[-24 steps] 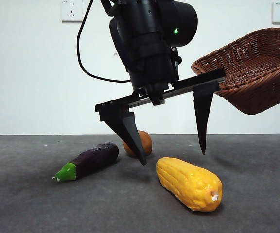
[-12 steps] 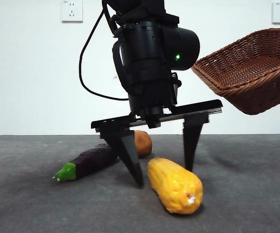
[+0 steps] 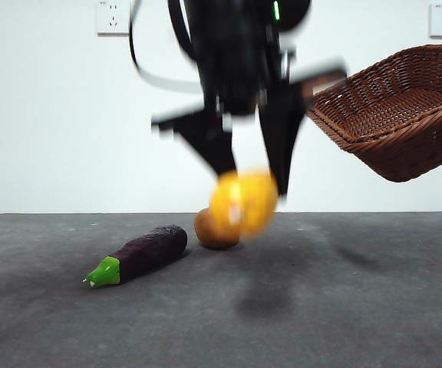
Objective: Help me put the vegetables on the table into the basket
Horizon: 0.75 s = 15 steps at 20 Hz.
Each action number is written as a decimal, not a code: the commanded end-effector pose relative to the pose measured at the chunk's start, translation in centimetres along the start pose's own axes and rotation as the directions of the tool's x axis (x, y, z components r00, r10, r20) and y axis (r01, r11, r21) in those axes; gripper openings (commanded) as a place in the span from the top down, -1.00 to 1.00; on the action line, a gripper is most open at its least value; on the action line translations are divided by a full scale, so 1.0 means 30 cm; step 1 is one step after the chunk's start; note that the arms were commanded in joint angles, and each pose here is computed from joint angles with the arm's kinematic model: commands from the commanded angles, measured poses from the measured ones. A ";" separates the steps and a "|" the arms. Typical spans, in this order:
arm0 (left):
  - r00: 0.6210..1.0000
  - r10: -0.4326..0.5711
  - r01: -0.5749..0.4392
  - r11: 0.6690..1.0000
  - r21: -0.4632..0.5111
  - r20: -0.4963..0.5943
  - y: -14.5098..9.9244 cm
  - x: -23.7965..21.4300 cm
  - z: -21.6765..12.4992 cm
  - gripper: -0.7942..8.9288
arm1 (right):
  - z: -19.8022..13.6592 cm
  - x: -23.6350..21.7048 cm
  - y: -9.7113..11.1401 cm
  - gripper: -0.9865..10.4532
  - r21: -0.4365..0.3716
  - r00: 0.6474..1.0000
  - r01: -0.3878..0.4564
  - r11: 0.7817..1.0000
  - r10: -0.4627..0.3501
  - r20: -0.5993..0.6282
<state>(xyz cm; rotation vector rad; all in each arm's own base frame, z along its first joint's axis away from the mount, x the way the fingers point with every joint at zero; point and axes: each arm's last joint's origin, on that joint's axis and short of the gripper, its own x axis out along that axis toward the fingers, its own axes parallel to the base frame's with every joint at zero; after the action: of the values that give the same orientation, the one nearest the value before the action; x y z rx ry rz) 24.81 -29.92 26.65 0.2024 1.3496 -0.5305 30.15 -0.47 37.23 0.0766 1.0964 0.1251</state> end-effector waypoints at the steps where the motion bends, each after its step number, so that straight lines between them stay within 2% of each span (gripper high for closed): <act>1: 0.996 0.033 -0.038 0.997 0.072 0.078 -0.014 -0.108 -0.039 0.85 | 0.000 -0.003 0.003 0.85 -0.009 1.000 -0.004 1.000 0.004 -0.002; 3: 0.984 0.030 -0.046 0.995 0.086 0.178 -0.022 -0.214 -0.072 0.85 | -0.002 -0.003 0.005 0.85 -0.007 1.000 -0.005 1.000 0.005 -0.009; 5: 0.957 -0.023 -0.009 0.994 0.107 0.291 -0.029 -0.308 -0.091 0.85 | -0.007 -0.001 0.022 0.85 -0.018 0.999 -0.021 1.000 0.021 -0.025; 9: 0.866 -0.115 0.077 0.992 0.097 0.486 -0.010 -0.395 -0.051 0.85 | -0.022 0.007 0.086 0.85 -0.065 0.995 -0.066 0.996 0.061 -0.077; 15: 0.830 -0.264 0.288 0.957 0.029 0.492 0.111 -0.341 0.071 0.85 | -0.055 0.015 0.215 0.85 -0.141 0.982 -0.126 0.982 0.104 -0.155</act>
<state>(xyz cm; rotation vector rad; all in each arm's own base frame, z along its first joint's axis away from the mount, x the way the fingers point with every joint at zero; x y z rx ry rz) 26.78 -25.34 36.66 -0.1484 0.8812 -0.7347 28.51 5.79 36.78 -0.0243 1.2250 0.3176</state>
